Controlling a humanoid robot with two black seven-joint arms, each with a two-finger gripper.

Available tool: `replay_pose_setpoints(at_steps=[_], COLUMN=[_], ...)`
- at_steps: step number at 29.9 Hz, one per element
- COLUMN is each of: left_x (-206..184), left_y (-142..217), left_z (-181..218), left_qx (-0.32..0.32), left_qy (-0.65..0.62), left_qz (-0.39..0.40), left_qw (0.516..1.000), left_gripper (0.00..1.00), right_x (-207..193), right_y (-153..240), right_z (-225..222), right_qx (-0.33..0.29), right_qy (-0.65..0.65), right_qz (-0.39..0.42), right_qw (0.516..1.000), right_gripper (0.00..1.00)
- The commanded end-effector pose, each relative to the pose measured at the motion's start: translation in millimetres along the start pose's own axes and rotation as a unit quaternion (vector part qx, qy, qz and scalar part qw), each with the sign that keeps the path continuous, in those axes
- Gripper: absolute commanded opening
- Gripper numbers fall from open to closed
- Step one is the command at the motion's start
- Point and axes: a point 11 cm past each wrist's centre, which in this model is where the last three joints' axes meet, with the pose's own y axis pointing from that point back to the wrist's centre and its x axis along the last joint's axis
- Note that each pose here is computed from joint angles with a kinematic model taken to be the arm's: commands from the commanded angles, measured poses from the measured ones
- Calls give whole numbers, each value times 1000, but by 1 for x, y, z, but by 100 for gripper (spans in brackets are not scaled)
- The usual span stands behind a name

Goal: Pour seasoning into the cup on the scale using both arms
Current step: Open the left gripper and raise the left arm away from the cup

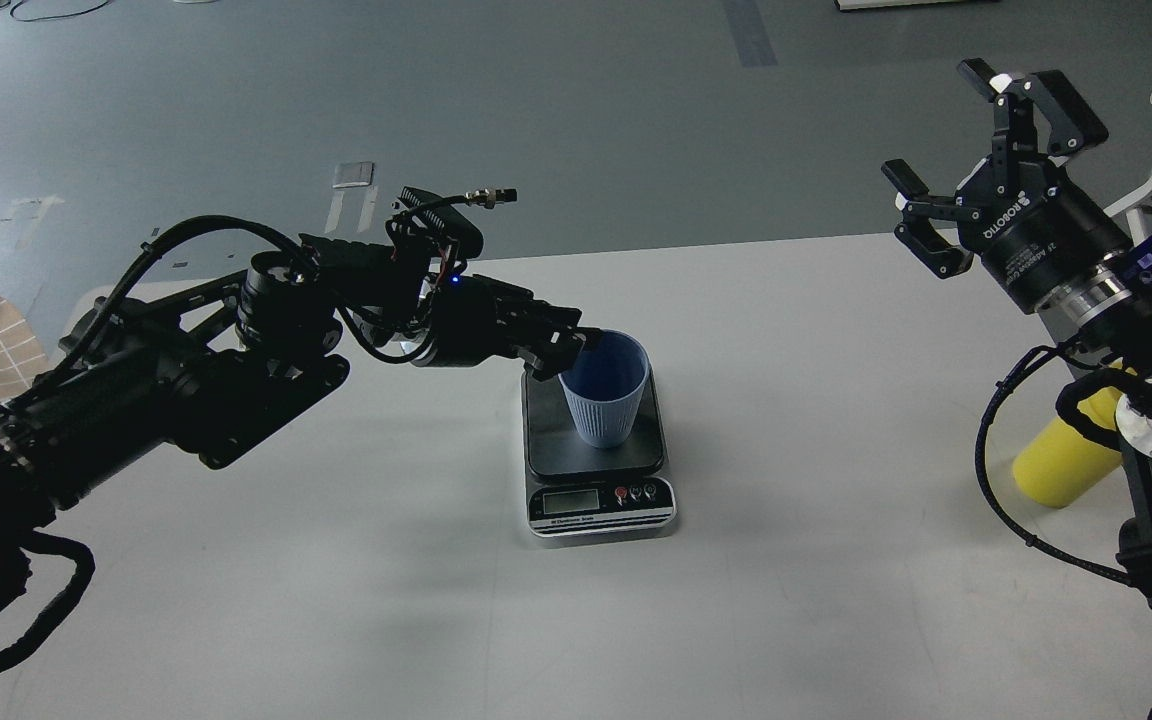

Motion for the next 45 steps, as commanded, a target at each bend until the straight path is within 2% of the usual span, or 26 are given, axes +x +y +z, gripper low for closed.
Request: replay_pose_setpoints(at_steps=[1,3,5,6,8,12,16,20,25,30,34,38,45], left_x=[10,16,23,29,35,66,74,100,123,112,113,99,84], left_y=[1,5,11,15,18,31,30,35,45,51,53,47,47], left_z=[-1,1,1,0,0,0,2,7,-12,-23,-22,-16,-20], left_qx=[-8,-23,-35,-40,-48,-97,-123,-164,-185,-205,-247,-277,-273], left_qy=[30,62,95,114,135,239,287,342,417,476,523,544,555], left_qz=[30,47,65,78,94,181,214,284,378,408,430,403,393], left_qw=[999,997,993,990,985,949,926,881,806,752,694,682,681], left_gripper=[75,89,96,97,98,98,98,98,98,98,98,98,98], right_x=[1,1,1,1,2,7,6,0,-1,-4,-10,-15,-25], right_y=[2,3,3,3,3,6,6,8,8,7,6,6,11], right_z=[3,4,4,4,4,0,-1,-7,-8,-12,-19,-29,-63], right_qx=[-4,-4,-5,-4,-5,-8,-8,-3,-1,4,13,30,82], right_qy=[-1,-2,-2,-2,-1,9,11,20,22,26,30,29,-63], right_qz=[3,2,2,2,2,5,4,-15,-22,-27,-35,-42,-78], right_qw=[1000,1000,1000,1000,1000,1000,1000,1000,1000,999,999,998,992], right_gripper=[100,100,100,100,100,100,100,100,100,100,100,100,100])
